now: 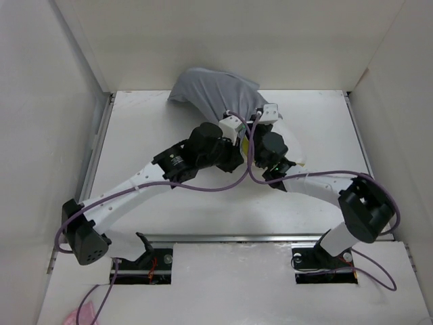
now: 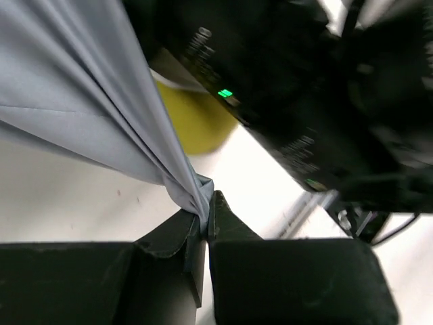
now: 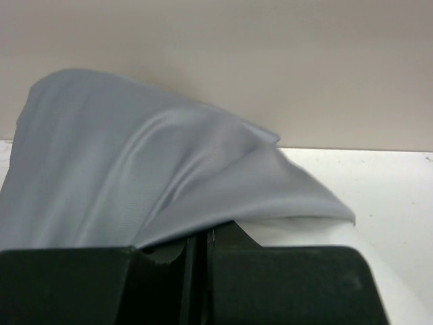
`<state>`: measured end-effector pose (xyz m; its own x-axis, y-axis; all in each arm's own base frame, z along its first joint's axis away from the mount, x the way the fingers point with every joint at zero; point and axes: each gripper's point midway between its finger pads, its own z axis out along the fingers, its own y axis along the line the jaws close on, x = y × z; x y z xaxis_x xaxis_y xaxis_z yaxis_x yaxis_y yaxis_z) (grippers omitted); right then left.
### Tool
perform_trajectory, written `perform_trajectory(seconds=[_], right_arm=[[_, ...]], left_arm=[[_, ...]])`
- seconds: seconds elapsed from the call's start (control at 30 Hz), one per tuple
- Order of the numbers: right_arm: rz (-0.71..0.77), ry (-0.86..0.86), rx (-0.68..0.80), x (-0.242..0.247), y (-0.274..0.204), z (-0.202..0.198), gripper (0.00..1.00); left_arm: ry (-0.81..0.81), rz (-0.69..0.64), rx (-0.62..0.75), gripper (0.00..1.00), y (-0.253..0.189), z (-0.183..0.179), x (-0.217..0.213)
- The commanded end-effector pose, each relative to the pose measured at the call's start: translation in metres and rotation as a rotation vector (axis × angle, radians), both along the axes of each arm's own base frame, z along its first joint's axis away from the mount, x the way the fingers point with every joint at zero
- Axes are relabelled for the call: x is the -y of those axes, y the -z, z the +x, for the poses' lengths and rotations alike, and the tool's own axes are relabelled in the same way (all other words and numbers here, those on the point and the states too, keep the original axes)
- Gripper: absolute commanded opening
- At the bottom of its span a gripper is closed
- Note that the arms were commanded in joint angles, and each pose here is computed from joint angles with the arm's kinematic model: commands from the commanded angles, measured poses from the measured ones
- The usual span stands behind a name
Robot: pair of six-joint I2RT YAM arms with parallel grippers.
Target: Put the pillow into the pillowcase
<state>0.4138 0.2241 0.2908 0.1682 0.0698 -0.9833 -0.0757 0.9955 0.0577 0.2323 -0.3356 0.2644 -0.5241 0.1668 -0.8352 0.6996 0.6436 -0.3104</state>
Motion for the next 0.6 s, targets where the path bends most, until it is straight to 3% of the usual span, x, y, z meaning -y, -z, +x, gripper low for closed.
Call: perform_trajectory(seconds=[0.0, 0.17, 0.3, 0.37, 0.43, 0.47, 0.5, 0.53, 0.57], right_arm=[[0.288, 0.139, 0.261, 0.032, -0.086, 0.003, 0.0], [0.355, 0.131, 0.193, 0.01, -0.058, 0.012, 0.0], [0.3, 0.173, 0.107, -0.002, -0.022, 0.026, 0.0], [0.234, 0.093, 0.068, -0.018, -0.006, 0.028, 0.02], [0.107, -0.114, -0.027, -0.051, 0.018, 0.019, 0.13], [0.122, -0.191, -0.036, -0.056, 0.008, 0.007, 0.25], [0.089, -0.271, -0.06, -0.065, 0.011, -0.003, 0.52], [0.008, -0.411, -0.153, -0.08, 0.035, -0.022, 0.61], [0.022, -0.478, -0.159, -0.081, 0.021, -0.039, 0.67]], left_arm=[[0.177, -0.107, -0.084, 0.0, -0.053, -0.078, -0.007], [0.16, -0.116, -0.182, 0.0, -0.038, -0.088, -0.008], [0.195, -0.16, -0.237, 0.0, -0.042, -0.099, -0.004], [0.15, -0.159, -0.223, 0.0, -0.045, -0.096, -0.012], [0.087, -0.126, -0.232, 0.0, -0.038, -0.09, -0.019], [0.008, -0.097, -0.219, 0.0, -0.032, -0.079, -0.026], [-0.052, -0.069, -0.234, 0.0, -0.028, -0.072, -0.037], [-0.097, -0.05, -0.237, 0.01, -0.025, -0.064, -0.041], [-0.16, -0.03, -0.23, 0.17, -0.02, -0.055, -0.049]])
